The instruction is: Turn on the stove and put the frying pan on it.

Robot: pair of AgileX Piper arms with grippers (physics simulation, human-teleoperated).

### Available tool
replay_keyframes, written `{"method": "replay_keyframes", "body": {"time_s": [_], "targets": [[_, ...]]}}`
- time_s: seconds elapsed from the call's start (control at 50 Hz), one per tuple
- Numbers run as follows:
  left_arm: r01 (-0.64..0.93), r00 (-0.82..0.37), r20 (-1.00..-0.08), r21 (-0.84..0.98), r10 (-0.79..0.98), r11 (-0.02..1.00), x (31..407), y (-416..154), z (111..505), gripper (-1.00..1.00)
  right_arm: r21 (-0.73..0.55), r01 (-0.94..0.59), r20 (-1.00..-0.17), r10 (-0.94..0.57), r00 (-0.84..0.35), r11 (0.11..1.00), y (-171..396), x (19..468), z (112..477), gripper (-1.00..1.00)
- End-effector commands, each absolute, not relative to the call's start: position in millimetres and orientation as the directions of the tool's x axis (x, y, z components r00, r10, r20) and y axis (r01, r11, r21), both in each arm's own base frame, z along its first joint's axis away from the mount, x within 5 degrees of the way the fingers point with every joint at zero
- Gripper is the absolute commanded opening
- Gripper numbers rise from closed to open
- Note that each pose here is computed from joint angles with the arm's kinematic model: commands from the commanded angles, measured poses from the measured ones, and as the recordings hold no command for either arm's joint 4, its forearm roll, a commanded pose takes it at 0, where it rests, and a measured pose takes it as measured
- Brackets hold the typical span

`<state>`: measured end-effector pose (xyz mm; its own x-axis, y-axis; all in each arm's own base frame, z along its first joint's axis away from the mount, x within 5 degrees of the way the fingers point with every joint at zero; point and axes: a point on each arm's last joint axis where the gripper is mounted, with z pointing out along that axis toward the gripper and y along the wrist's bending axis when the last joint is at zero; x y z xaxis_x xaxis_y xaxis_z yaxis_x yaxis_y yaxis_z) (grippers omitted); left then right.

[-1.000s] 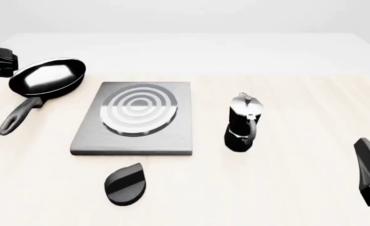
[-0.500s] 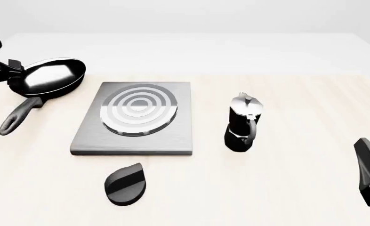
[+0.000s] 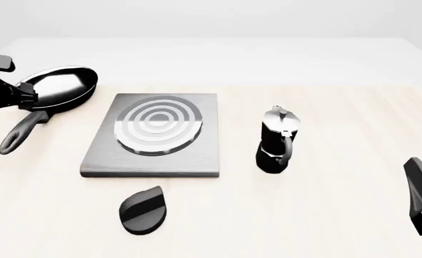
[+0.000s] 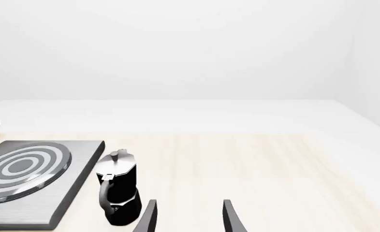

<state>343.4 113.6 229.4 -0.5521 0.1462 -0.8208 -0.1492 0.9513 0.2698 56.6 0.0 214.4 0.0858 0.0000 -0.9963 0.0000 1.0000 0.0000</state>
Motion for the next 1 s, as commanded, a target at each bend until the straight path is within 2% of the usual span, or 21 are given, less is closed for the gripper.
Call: {"method": "replay_keyframes", "body": {"time_s": [0.02, 1.0], "targets": [[-0.154, -0.565, -0.813, 0.271, 0.140, 0.950, 350, 120, 221, 1.00, 0.000, 0.000, -0.996, 0.000, 0.086, 1.000, 0, 57, 214, 1.00], [-0.156, -0.626, -0.771, 0.273, 0.118, 0.949, 372, 142, 151, 1.00, 0.000, 0.000, -0.996, 0.000, 0.086, 1.000, 0, 57, 214, 1.00]]}}
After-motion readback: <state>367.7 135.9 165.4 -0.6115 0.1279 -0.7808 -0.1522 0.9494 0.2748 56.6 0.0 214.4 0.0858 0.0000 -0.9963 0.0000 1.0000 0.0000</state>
